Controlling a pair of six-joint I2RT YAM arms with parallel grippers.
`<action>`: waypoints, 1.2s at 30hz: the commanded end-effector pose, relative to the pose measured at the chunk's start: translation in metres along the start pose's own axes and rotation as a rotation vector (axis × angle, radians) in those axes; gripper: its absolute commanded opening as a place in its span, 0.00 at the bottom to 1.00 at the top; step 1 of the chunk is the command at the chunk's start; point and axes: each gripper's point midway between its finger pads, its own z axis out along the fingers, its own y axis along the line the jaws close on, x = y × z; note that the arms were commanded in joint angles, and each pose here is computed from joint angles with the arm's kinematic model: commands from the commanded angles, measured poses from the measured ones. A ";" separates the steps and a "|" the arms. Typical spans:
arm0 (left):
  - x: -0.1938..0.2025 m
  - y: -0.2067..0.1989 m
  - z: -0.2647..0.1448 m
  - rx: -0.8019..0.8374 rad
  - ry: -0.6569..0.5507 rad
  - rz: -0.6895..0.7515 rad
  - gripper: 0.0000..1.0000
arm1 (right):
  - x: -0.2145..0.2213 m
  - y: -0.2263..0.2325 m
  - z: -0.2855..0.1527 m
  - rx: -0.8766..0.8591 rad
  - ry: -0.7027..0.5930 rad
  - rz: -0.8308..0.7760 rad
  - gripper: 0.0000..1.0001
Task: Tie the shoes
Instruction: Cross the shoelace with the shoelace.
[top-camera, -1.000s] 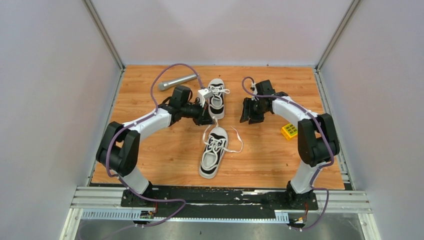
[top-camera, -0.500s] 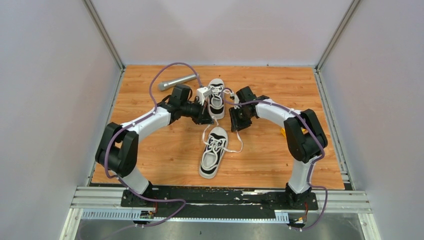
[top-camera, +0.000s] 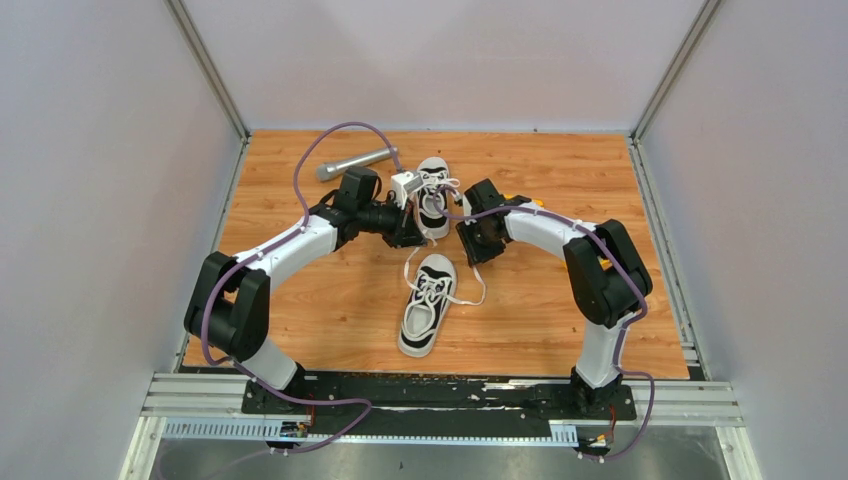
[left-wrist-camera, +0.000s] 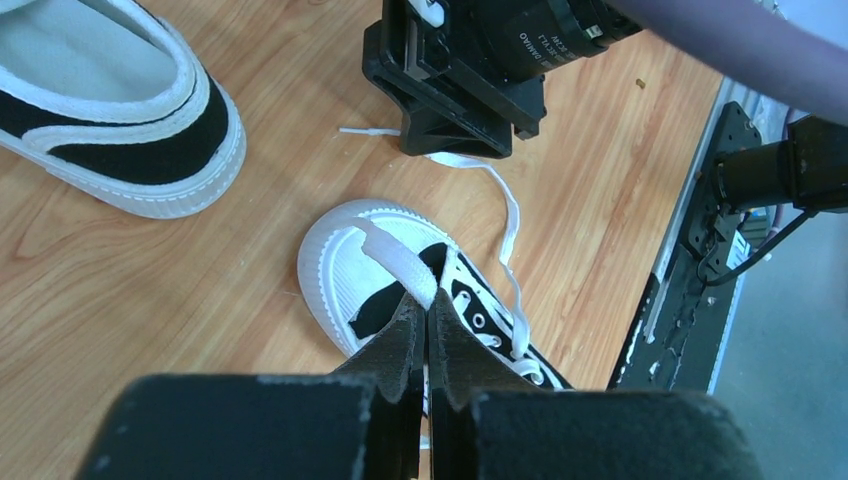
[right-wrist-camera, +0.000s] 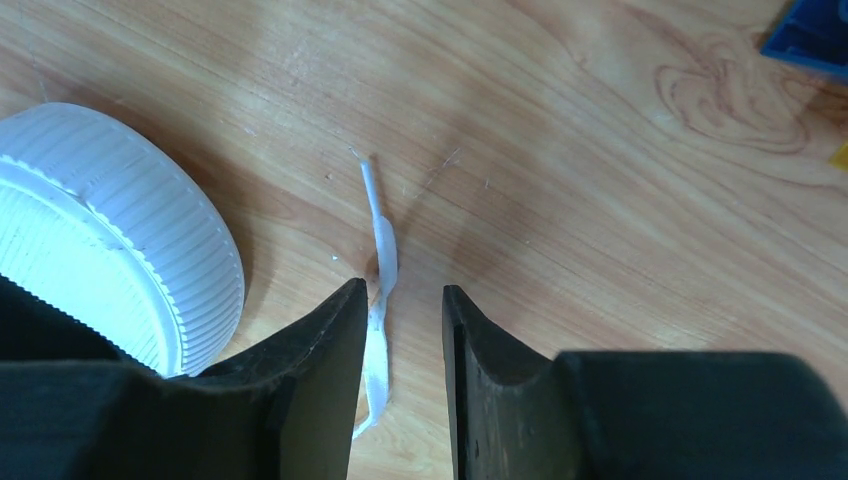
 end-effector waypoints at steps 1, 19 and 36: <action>-0.009 -0.009 -0.007 0.025 -0.023 0.034 0.00 | 0.002 -0.001 -0.001 0.017 -0.009 -0.043 0.34; -0.002 -0.015 0.007 0.156 0.050 0.022 0.00 | -0.111 0.052 -0.160 -0.334 -0.458 -0.092 0.00; -0.008 -0.044 0.009 0.406 0.043 0.073 0.03 | -0.142 0.088 -0.216 -0.531 -0.590 -0.076 0.00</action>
